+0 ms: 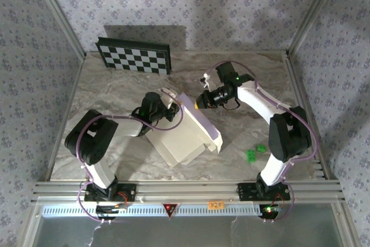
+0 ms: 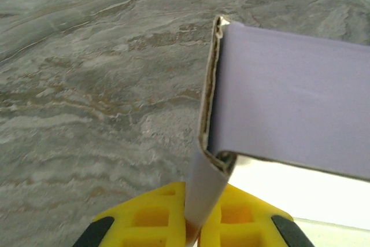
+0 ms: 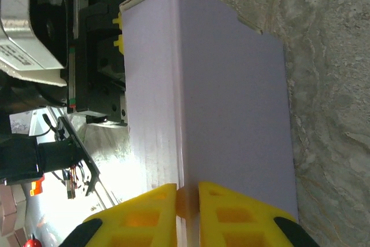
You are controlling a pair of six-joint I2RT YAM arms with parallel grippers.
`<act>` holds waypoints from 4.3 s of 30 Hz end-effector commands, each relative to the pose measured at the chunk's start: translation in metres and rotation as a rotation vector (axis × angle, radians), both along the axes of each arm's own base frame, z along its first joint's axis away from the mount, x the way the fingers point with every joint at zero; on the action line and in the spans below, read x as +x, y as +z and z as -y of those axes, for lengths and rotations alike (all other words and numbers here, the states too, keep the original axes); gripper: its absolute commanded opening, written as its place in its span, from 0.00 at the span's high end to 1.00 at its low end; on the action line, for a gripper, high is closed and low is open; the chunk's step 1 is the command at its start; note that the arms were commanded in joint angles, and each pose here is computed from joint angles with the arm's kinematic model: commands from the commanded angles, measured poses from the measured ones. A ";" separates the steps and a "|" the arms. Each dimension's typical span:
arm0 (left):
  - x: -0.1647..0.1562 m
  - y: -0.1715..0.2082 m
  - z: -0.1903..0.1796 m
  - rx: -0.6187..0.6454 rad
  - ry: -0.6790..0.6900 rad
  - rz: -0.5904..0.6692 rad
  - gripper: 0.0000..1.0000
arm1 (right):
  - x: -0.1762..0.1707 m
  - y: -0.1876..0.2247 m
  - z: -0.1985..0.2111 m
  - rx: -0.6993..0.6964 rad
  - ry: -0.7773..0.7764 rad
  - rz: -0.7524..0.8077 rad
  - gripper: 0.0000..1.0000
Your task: Fold the paper box
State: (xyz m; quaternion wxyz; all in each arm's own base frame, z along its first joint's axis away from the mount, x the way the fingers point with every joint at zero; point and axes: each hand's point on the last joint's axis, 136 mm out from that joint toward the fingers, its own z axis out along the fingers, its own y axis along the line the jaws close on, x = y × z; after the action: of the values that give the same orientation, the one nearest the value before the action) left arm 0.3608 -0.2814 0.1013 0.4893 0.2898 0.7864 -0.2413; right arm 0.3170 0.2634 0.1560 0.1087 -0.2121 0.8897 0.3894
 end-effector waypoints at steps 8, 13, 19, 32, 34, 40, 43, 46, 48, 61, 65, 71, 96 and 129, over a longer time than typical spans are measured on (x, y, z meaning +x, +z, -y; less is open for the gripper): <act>0.007 0.000 0.000 -0.005 0.050 0.009 0.72 | -0.012 -0.019 -0.002 -0.029 0.049 -0.072 0.85; 0.014 0.000 0.008 -0.016 0.042 0.009 0.70 | -0.011 -0.020 -0.002 -0.030 0.049 -0.072 0.85; 0.020 0.012 0.012 -0.039 0.045 0.031 0.67 | -0.011 -0.022 -0.002 -0.031 0.049 -0.077 0.85; 0.028 0.018 0.000 -0.056 0.138 0.037 1.00 | -0.012 -0.024 -0.002 -0.041 0.052 -0.079 0.85; 0.028 0.018 -0.005 -0.049 0.164 0.032 1.00 | -0.012 -0.023 -0.003 -0.040 0.052 -0.078 0.85; 0.020 0.019 -0.012 -0.050 0.180 0.036 0.94 | -0.011 -0.018 -0.005 -0.037 0.055 -0.071 0.72; 0.020 0.025 -0.015 -0.057 0.190 0.050 0.81 | -0.012 -0.014 -0.007 -0.035 0.060 -0.062 0.66; 0.019 0.035 -0.015 -0.077 0.188 0.072 0.74 | -0.012 -0.013 -0.007 -0.035 0.061 -0.061 0.65; 0.019 0.041 -0.014 -0.092 0.185 0.081 0.70 | -0.012 -0.014 -0.007 -0.038 0.062 -0.061 0.65; 0.014 0.041 -0.024 -0.079 0.217 0.083 1.00 | -0.005 -0.008 -0.002 -0.069 0.017 -0.028 0.59; 0.013 0.030 -0.046 -0.016 0.320 0.041 1.00 | 0.012 0.015 0.018 -0.117 -0.110 0.083 0.44; 0.004 0.010 -0.104 0.087 0.599 -0.056 1.00 | 0.026 0.042 0.055 -0.190 -0.299 0.205 0.40; -0.068 0.083 -0.108 -0.135 0.542 -0.350 0.36 | 0.014 0.067 0.055 -0.167 -0.395 0.262 0.39; -0.029 0.044 -0.116 -0.227 0.388 -0.736 0.52 | 0.017 0.012 -0.014 -0.157 -0.393 -0.053 0.42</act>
State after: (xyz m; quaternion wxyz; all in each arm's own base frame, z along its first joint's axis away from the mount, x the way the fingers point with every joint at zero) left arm 0.3358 -0.1644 0.1556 0.2592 -0.0281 0.9138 -0.3115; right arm 0.3348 0.2711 0.1714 0.1608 -0.0491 0.9454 0.2791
